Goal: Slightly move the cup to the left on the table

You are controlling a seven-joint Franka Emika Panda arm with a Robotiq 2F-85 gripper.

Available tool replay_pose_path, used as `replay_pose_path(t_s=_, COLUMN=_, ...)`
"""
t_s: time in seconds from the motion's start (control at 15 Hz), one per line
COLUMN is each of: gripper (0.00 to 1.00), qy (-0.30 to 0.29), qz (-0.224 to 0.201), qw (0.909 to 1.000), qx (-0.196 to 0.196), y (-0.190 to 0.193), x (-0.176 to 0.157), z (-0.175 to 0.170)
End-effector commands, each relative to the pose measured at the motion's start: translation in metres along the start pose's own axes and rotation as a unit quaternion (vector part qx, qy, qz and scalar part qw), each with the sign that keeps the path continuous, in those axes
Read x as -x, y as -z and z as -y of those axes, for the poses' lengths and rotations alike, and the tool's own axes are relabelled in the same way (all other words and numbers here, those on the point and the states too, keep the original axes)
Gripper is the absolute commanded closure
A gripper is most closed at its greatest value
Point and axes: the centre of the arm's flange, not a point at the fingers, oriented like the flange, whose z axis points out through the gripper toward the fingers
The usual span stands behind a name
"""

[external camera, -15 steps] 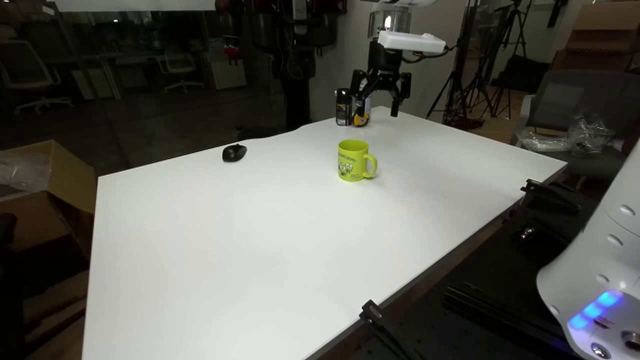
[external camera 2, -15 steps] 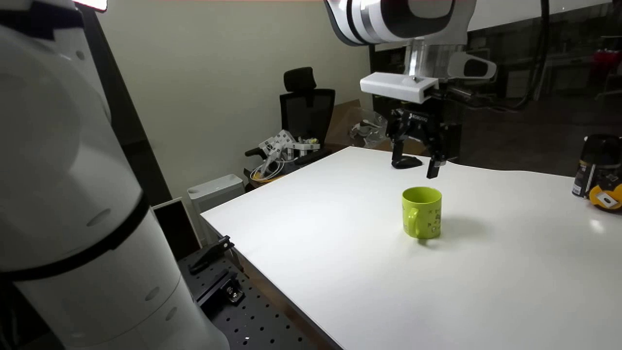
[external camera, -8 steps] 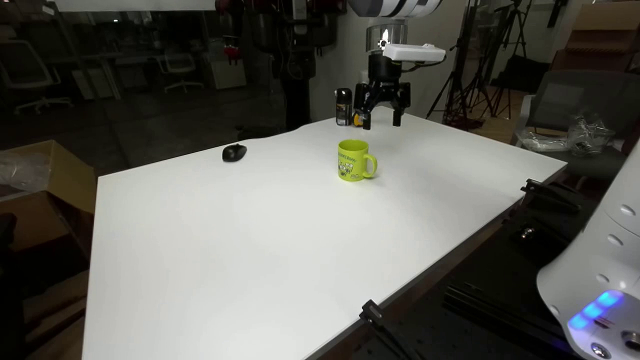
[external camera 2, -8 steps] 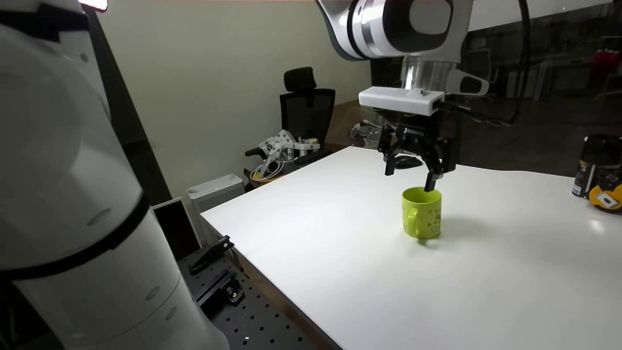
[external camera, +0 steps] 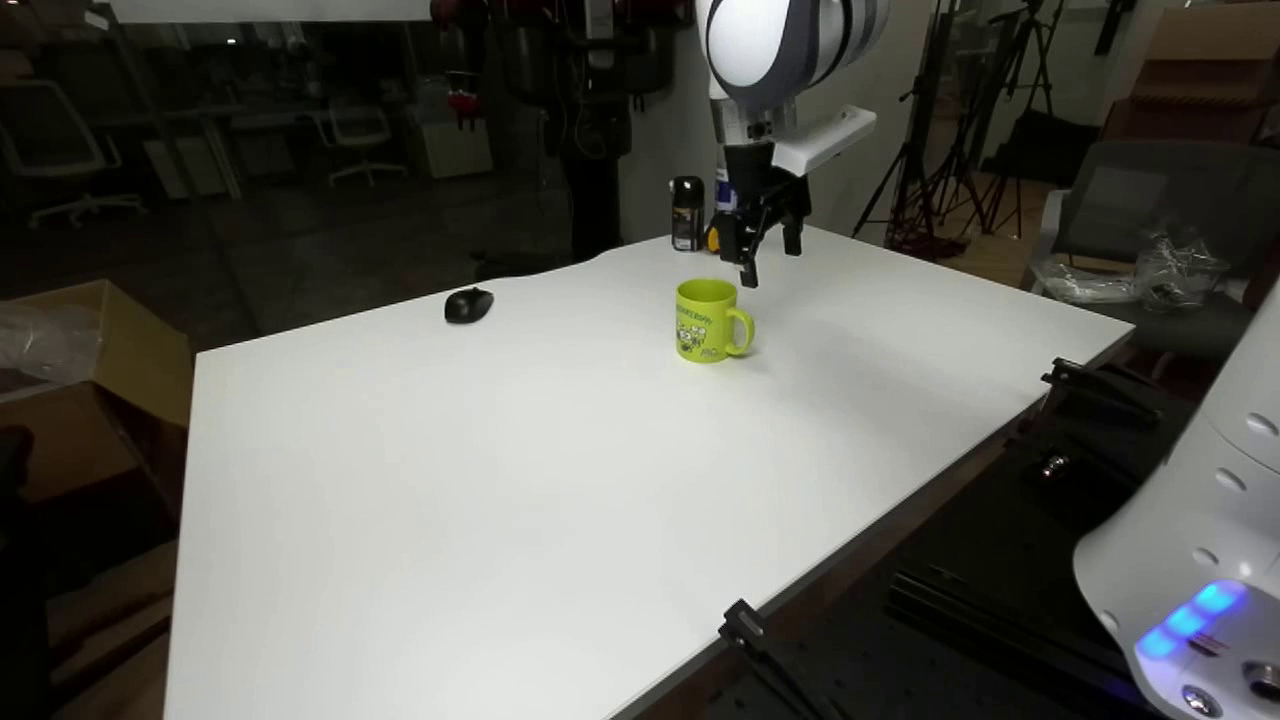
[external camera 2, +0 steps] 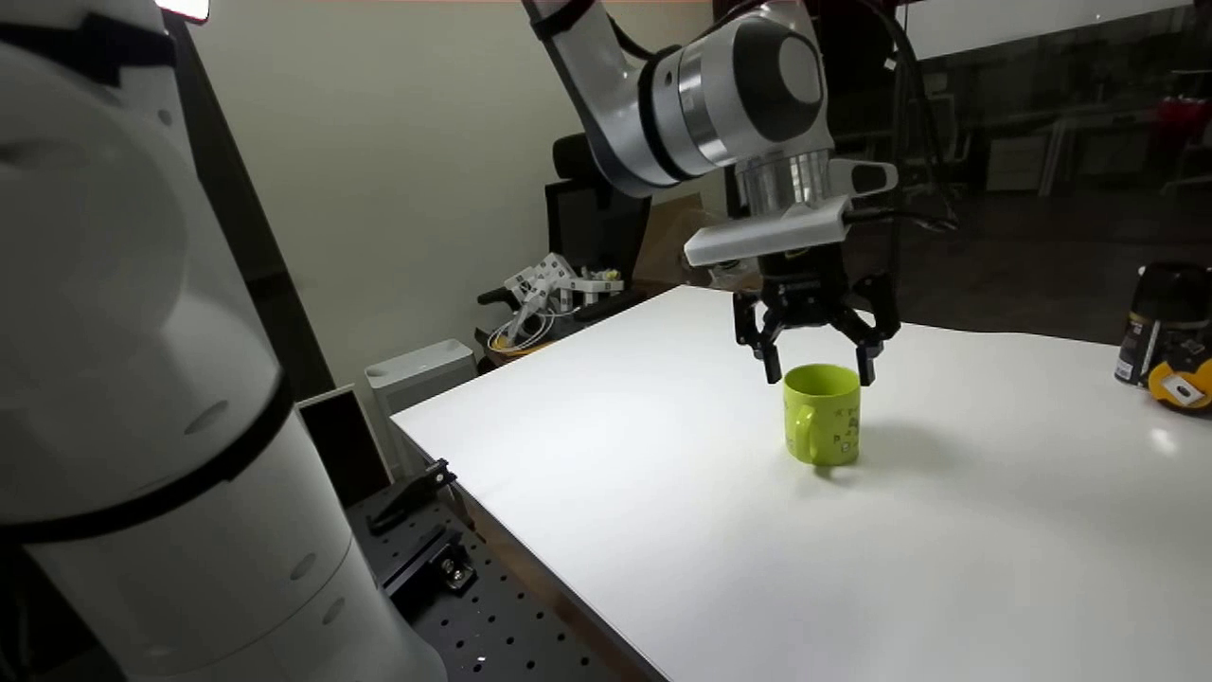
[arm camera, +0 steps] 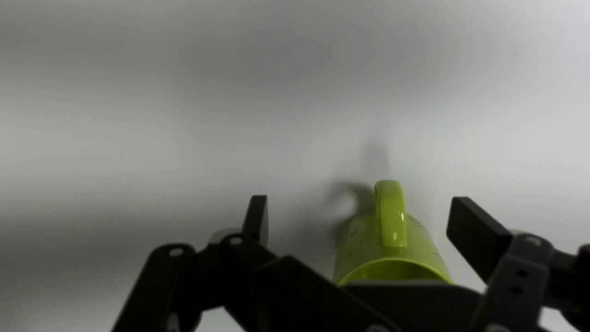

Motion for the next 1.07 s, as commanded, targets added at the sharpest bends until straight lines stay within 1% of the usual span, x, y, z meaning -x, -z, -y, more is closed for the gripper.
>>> replay_pose_path(t_s=0.0, gripper=0.00, qy=-0.005, qz=-0.051, qw=0.9986, qx=-0.014, y=-0.013, x=-0.002, z=0.018)
replay_pose_path(t_s=0.27, gripper=0.00, qy=0.019, qz=-0.096, qw=0.9941, qx=-0.048, y=-0.021, x=-0.006, z=0.023)
replay_pose_path(t_s=0.33, gripper=0.00, qy=0.010, qz=-0.080, qw=0.9962, qx=-0.032, y=-0.017, x=-0.006, z=0.022)
replay_pose_path(t_s=0.6, gripper=0.00, qy=0.017, qz=-0.088, qw=0.9951, qx=-0.041, y=-0.022, x=-0.006, z=0.027)
replay_pose_path(t_s=1.0, gripper=0.00, qy=-0.005, qz=-0.077, qw=0.9960, qx=-0.045, y=-0.020, x=0.024, z=0.038)
